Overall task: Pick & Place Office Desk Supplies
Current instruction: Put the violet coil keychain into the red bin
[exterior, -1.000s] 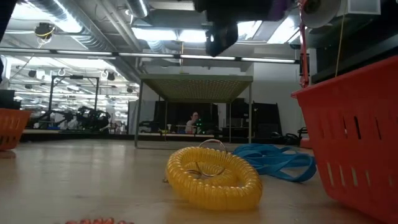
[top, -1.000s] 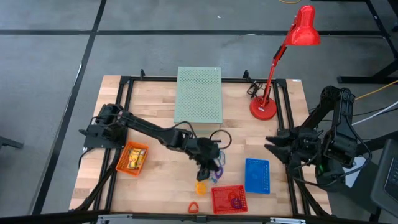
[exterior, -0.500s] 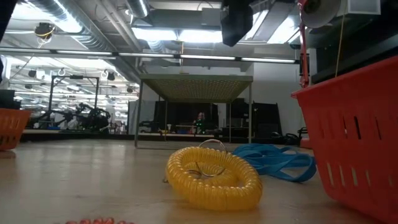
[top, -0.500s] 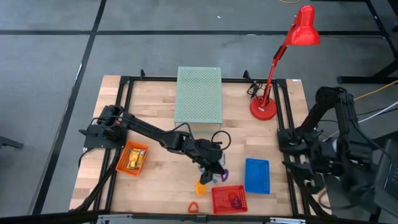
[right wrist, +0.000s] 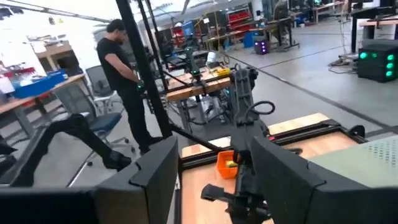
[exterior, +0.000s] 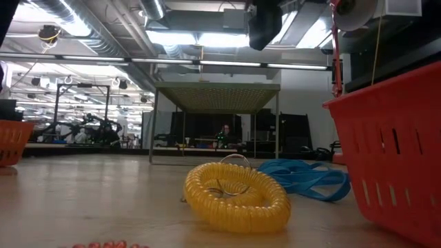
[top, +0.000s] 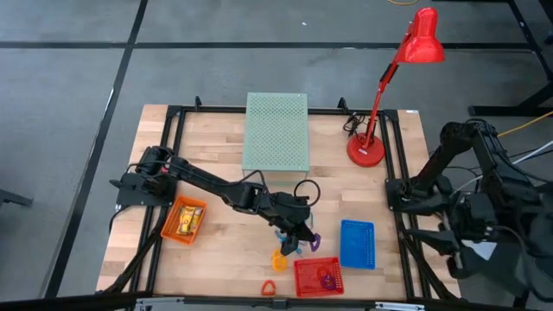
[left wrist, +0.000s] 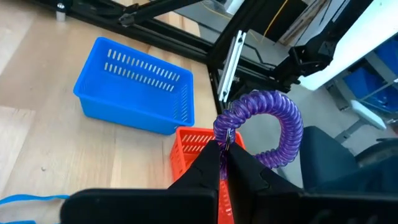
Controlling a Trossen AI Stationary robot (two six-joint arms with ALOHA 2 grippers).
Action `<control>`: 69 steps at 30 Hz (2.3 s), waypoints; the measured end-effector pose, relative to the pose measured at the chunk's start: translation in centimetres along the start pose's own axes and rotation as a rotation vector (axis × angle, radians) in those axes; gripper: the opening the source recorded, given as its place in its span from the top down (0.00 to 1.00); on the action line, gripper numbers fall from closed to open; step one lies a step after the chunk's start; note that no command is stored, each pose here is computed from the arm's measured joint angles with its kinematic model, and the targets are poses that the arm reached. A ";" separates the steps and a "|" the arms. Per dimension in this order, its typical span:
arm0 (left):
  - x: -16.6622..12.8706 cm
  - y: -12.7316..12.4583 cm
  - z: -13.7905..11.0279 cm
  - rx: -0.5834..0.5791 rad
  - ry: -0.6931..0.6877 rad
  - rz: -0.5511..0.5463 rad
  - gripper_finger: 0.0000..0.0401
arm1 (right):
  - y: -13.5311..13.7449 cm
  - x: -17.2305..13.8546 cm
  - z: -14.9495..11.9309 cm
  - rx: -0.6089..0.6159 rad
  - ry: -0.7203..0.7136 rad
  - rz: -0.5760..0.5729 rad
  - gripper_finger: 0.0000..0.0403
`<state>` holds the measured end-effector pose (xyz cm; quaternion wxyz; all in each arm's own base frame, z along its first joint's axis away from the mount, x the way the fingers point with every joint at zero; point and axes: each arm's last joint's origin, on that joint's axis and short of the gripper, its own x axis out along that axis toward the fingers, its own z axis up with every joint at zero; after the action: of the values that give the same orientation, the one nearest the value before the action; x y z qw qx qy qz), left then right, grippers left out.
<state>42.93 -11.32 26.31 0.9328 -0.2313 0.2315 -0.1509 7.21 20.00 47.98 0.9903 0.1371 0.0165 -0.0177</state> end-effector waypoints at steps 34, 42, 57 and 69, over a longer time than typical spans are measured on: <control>1.0 -0.8 -1.3 0.029 -0.023 0.059 0.98 | -10.2 0.5 -7.1 -0.081 -0.427 0.705 0.49; 4.3 0.2 -3.8 -0.042 -0.007 0.036 0.98 | -11.3 0.0 -9.1 -0.072 -0.289 0.839 0.49; 10.6 -1.3 -2.7 0.179 0.307 -0.116 0.98 | -11.9 0.1 -10.8 0.010 -0.229 0.824 0.49; 11.3 -0.2 -5.0 0.230 0.525 -0.085 0.92 | -11.9 0.1 -10.8 0.008 -0.229 0.824 0.49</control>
<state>49.93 -17.71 18.43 0.8539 -0.0865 0.4364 -0.2699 6.55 11.47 34.36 0.9095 0.1333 -0.1497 0.3643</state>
